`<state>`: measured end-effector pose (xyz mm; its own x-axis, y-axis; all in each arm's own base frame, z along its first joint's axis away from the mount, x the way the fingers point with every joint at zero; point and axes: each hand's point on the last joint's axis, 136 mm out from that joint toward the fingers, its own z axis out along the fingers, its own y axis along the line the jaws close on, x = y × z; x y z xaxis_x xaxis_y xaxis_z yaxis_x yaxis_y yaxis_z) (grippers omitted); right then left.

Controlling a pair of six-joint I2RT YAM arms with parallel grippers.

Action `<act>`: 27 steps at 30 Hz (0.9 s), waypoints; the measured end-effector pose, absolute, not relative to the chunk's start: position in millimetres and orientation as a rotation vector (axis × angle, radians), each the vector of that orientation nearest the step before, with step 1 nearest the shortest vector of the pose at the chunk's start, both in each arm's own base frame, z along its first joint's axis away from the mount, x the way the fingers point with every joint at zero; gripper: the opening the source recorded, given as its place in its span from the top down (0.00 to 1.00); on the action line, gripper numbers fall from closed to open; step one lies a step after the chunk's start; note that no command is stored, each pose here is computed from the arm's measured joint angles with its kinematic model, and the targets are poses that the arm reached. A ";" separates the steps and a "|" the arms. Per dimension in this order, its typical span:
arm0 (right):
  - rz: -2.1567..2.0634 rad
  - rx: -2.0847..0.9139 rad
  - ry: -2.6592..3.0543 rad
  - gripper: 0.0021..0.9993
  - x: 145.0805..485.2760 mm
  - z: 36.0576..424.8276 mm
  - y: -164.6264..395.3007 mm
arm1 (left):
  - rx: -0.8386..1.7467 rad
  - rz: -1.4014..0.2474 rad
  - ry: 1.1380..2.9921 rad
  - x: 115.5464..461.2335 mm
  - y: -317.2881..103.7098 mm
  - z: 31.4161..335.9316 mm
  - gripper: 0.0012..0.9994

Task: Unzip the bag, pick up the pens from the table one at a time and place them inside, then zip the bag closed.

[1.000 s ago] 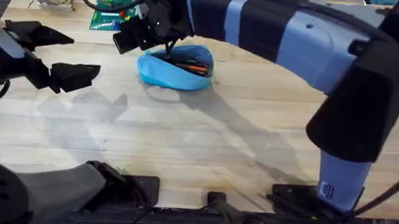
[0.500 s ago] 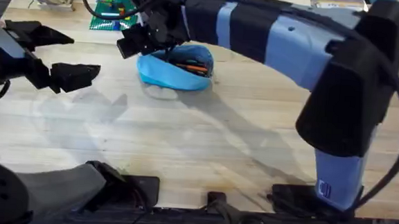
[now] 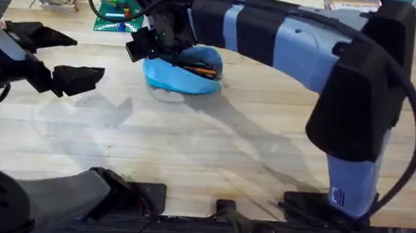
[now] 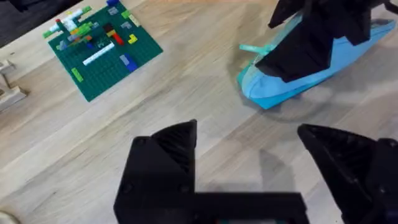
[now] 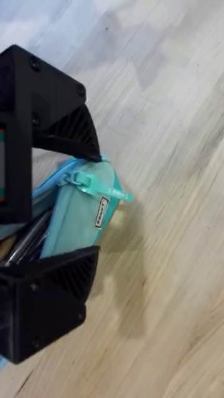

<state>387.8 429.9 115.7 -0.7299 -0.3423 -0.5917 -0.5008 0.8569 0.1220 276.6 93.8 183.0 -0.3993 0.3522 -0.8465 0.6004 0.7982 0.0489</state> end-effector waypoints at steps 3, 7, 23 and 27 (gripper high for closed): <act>0.368 -0.613 2.458 0.20 387.6 115.6 429.7 | 0.708 -0.327 2.027 276.6 93.8 183.0 0.01; 0.367 -0.612 2.460 0.25 387.4 115.1 429.5 | 0.708 -0.327 2.027 276.6 93.8 183.1 0.01; 0.366 -0.605 2.475 0.70 384.1 113.6 429.2 | 0.708 -0.327 2.027 276.6 93.9 183.0 0.01; 0.366 -0.604 2.476 0.85 384.0 113.5 429.2 | 0.708 -0.327 2.027 276.6 93.8 183.0 0.01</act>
